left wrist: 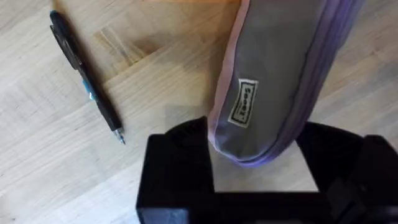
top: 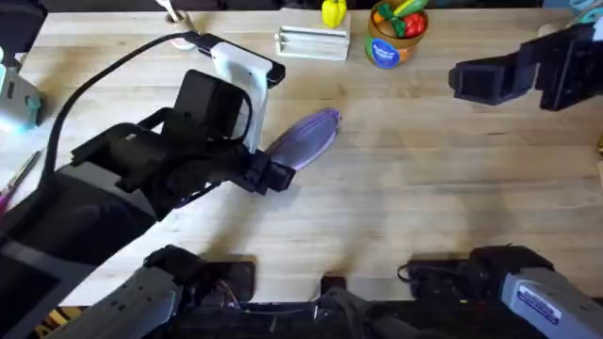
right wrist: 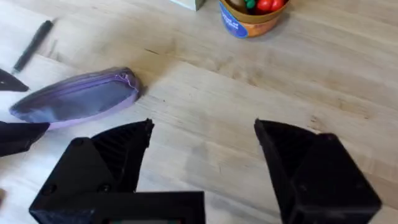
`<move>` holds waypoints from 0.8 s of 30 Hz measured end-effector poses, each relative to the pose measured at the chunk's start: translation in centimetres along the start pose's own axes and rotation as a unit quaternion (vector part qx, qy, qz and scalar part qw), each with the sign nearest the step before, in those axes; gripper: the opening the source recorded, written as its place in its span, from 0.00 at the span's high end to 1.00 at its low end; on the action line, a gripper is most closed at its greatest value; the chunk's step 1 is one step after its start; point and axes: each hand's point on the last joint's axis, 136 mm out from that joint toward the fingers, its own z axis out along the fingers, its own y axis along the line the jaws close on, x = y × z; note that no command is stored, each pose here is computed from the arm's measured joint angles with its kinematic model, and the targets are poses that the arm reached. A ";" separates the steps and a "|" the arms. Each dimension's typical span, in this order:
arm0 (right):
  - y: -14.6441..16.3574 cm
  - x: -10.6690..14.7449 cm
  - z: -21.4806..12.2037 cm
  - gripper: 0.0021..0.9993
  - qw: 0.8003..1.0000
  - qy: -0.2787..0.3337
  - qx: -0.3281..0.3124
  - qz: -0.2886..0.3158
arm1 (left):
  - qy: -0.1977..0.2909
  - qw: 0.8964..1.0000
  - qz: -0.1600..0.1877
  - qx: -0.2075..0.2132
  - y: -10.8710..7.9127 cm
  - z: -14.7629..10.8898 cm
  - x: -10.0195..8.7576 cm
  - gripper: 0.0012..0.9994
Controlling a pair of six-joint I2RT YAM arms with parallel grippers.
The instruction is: Unzip the bag, pick up the pens from the table one at a time and place them inside, then zip the bag closed.
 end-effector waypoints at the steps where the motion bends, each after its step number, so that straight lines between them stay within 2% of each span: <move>1: 0.0 0.0 0.0 0.01 1.000 0.000 0.000 0.000 | 0.000 1.000 0.002 0.000 0.0 0.0 0.0 0.23; 5: 0.0 0.0 0.0 0.01 1.000 0.000 0.000 0.000 | -0.001 1.000 0.004 0.000 0.0 0.0 -0.1 0.58; 8: 0.0 0.0 0.0 0.01 1.000 0.000 0.000 0.000 | -0.004 1.000 0.007 0.004 -0.2 0.0 -0.2 0.91; 10: 0.0 0.0 0.1 0.01 1.000 0.002 0.000 0.000 | -0.005 1.000 0.007 0.004 -0.2 0.0 -0.2 0.95; 15: -0.1 0.2 0.9 0.01 1.000 0.013 -0.007 0.016 | -0.005 1.000 0.007 0.004 -0.2 0.0 -0.2 0.95; 18: 0.5 -0.6 1.4 0.01 0.999 0.002 -0.028 0.018 | -0.005 1.000 0.007 0.004 -0.2 0.0 -0.3 0.96; 21: 1.7 -0.9 2.4 0.01 0.997 0.006 -0.075 0.004 | -0.006 1.000 0.007 0.004 -0.2 0.0 -0.3 0.96; 22: 3.3 -0.7 4.3 0.01 0.991 0.025 -0.133 -0.021 | -0.007 1.000 0.007 0.004 -0.2 0.0 -0.3 0.96; 24: 4.4 -0.2 5.9 0.01 0.984 0.043 -0.170 -0.042 | -0.007 1.000 0.007 0.004 -0.2 0.0 -0.4 0.96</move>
